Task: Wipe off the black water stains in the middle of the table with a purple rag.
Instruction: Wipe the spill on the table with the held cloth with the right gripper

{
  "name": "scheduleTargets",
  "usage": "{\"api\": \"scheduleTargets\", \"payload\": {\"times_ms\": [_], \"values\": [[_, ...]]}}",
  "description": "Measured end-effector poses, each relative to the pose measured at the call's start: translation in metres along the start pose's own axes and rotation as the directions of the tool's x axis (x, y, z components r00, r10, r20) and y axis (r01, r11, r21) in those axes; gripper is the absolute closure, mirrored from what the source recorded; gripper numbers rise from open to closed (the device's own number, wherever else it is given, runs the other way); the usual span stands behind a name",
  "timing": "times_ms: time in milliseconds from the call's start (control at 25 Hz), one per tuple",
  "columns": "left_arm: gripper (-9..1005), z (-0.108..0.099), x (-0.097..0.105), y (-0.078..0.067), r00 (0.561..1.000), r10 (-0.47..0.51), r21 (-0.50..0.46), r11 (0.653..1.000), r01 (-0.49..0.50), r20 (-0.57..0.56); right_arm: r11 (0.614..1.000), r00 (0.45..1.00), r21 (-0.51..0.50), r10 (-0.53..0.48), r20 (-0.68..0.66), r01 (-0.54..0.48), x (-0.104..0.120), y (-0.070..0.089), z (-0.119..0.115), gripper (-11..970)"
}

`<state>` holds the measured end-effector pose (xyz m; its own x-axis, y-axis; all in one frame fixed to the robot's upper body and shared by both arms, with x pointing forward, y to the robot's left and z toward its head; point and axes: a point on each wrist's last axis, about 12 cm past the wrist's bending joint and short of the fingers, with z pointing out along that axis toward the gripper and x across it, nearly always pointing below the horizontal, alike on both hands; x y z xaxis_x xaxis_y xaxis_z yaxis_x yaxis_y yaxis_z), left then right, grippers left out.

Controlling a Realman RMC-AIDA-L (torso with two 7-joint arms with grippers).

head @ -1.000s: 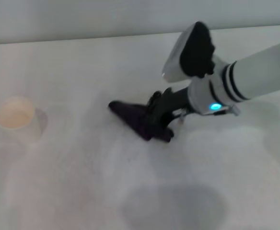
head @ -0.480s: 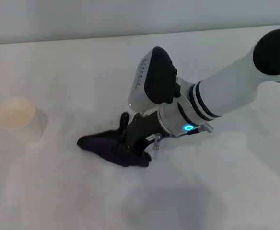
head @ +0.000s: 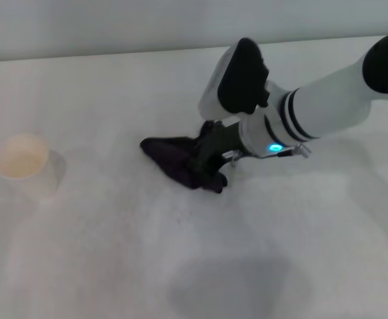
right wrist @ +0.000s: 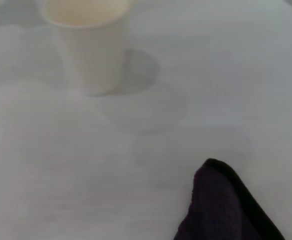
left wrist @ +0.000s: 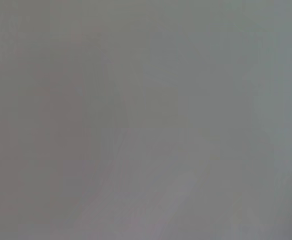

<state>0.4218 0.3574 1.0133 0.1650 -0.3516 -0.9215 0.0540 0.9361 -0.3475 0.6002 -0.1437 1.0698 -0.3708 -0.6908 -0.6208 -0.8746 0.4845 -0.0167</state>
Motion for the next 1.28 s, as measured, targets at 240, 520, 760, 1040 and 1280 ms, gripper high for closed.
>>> {"api": "scheduleTargets", "payload": {"times_ms": [240,520,760,1040,1280], "values": [[109,-0.001,0.0,0.0,1.0,0.0,0.001,1.0,0.0,0.002,0.995,0.999,0.091,0.042,0.013,-0.043,0.005,-0.025,-0.012,858],[109,-0.001,-0.001,0.0,1.0,-0.001,0.003,1.0,0.001,0.006,0.976,0.992,0.184,0.122,-0.012,-0.118,0.019,-0.048,-0.023,859],[109,-0.001,-0.001,0.0,1.0,-0.001,0.005,1.0,0.001,0.008,0.984,0.991,0.127,0.126,-0.035,-0.121,0.015,-0.039,-0.021,859],[109,0.0,-0.001,-0.001,1.0,-0.002,0.006,1.0,0.002,0.009,0.998,0.998,-0.038,0.046,-0.043,-0.048,-0.004,-0.001,-0.009,859],[109,0.001,0.0,-0.002,1.0,-0.005,0.007,1.0,0.005,0.005,0.995,0.998,-0.096,-0.011,-0.062,0.005,-0.009,0.014,-0.003,858]]}}
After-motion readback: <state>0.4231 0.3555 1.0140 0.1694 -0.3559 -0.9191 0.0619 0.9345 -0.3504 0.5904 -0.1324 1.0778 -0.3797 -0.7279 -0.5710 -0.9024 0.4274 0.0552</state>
